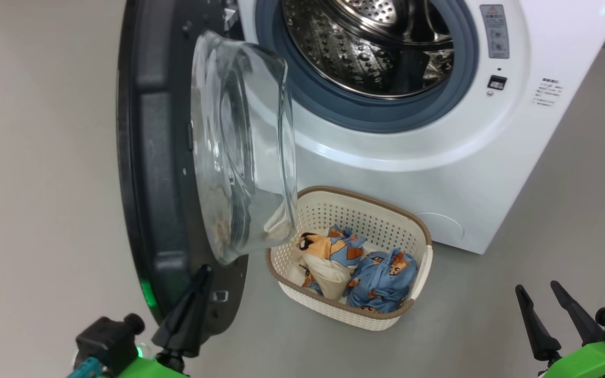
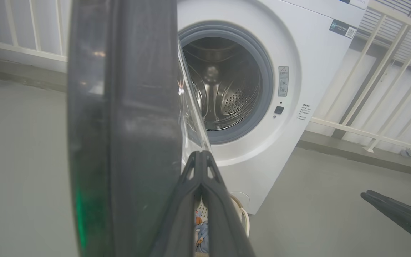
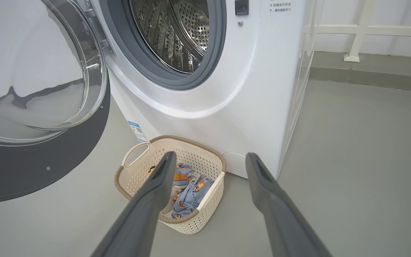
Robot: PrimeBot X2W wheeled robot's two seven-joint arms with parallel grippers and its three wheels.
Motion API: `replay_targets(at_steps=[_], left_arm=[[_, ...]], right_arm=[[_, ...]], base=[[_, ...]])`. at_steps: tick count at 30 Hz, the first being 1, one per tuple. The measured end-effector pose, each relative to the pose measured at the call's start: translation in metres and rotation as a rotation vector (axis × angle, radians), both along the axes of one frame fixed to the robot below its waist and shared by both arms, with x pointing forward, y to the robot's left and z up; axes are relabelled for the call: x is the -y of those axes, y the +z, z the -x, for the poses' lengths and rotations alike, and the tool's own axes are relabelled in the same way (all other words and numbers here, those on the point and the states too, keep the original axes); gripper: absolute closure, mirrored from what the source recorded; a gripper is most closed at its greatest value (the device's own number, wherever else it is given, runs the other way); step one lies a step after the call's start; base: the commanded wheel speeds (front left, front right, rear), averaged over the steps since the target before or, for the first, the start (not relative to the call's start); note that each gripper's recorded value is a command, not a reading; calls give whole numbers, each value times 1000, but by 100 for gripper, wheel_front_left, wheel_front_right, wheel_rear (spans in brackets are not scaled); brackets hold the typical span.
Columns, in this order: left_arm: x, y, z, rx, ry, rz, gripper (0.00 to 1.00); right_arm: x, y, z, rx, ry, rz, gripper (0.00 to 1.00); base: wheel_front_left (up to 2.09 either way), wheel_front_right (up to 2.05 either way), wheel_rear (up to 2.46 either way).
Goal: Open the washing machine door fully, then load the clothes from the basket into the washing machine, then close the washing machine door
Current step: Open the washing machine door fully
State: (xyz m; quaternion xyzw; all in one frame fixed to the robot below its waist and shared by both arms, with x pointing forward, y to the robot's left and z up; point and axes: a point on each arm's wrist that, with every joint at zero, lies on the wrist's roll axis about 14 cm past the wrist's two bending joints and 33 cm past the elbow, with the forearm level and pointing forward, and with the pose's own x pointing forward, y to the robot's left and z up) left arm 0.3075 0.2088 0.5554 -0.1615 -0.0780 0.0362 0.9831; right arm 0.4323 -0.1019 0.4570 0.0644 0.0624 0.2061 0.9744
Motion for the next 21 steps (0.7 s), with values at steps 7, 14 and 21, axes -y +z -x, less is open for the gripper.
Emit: replay_targets(at_steps=[7,14,21], left_arm=[[-25,-4,8,-16,78,-24,100],[-49,-8,11,-26,143,-14,100],[-74,-10,10,-36,208,-36,100]], right_arm=[[-12,-2,-2,-4,35,3,0],[-18,-3,-2,-8,52,4,0],[-18,-5,-1,-11,58,9,0]], base=[[0,0,0],[0,0,0],[0,0,0]])
